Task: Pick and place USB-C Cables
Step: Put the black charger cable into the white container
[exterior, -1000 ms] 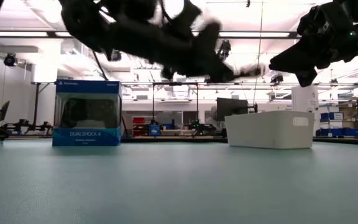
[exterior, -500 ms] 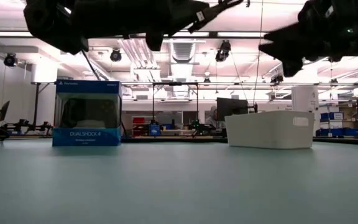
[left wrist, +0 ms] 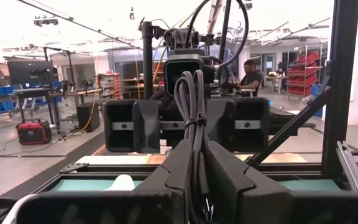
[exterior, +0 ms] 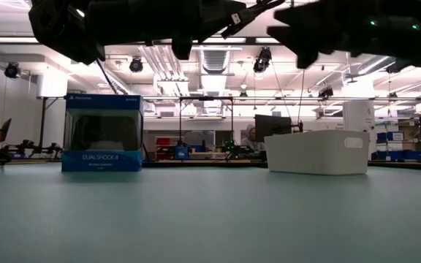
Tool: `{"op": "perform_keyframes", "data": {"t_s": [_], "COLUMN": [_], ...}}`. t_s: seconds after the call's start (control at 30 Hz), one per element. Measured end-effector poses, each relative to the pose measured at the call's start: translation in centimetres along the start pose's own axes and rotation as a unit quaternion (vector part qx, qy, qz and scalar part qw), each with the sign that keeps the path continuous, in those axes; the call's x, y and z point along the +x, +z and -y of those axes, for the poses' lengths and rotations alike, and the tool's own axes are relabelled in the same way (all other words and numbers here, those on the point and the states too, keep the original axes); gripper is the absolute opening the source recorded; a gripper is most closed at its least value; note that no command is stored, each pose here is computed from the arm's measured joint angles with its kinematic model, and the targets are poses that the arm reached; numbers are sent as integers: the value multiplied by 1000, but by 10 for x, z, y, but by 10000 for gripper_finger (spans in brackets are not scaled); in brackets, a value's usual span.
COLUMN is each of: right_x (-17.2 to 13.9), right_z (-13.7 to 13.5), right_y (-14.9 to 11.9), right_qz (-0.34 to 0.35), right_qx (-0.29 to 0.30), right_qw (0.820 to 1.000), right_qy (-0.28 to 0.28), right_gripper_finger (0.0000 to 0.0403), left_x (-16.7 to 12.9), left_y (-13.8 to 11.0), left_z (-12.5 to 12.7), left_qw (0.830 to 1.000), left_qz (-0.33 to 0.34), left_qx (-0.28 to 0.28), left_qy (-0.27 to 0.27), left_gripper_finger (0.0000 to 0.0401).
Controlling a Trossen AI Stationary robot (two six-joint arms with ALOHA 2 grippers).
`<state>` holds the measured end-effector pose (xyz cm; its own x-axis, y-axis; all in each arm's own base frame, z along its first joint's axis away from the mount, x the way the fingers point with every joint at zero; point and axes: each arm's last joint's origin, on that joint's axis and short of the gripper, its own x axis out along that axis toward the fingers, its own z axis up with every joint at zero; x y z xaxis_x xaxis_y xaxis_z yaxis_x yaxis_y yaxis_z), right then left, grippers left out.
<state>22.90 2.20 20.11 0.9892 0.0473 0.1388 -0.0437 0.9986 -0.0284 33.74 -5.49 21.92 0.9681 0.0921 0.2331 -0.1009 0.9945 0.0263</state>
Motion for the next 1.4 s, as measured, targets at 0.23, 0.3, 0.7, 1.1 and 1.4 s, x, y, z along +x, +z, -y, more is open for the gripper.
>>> {"op": "perform_keyframes", "data": {"t_s": [0.23,0.3,0.7,1.1,1.4], "right_x": [31,36,40,38,43], "right_z": [-5,-6,-5,-5,0], "right_y": [12,15,16,17,41], "right_qz": [22,27,30,13,-122], "right_qx": [-20,-26,-35,-17,0], "right_qw": [997,997,997,998,993], "right_qy": [66,69,66,66,-6], "right_gripper_finger": [191,187,56,23,23], "left_x": [0,0,-2,-2,-17], "left_y": [0,0,-2,-2,-4], "left_z": [0,-1,-1,-1,-7], "left_qw": [1000,1000,1000,1000,999], "left_qz": [2,1,-1,-2,-27], "left_qx": [10,13,13,9,18], "left_qy": [1,1,0,4,30], "left_gripper_finger": [19,23,28,95,172]}}
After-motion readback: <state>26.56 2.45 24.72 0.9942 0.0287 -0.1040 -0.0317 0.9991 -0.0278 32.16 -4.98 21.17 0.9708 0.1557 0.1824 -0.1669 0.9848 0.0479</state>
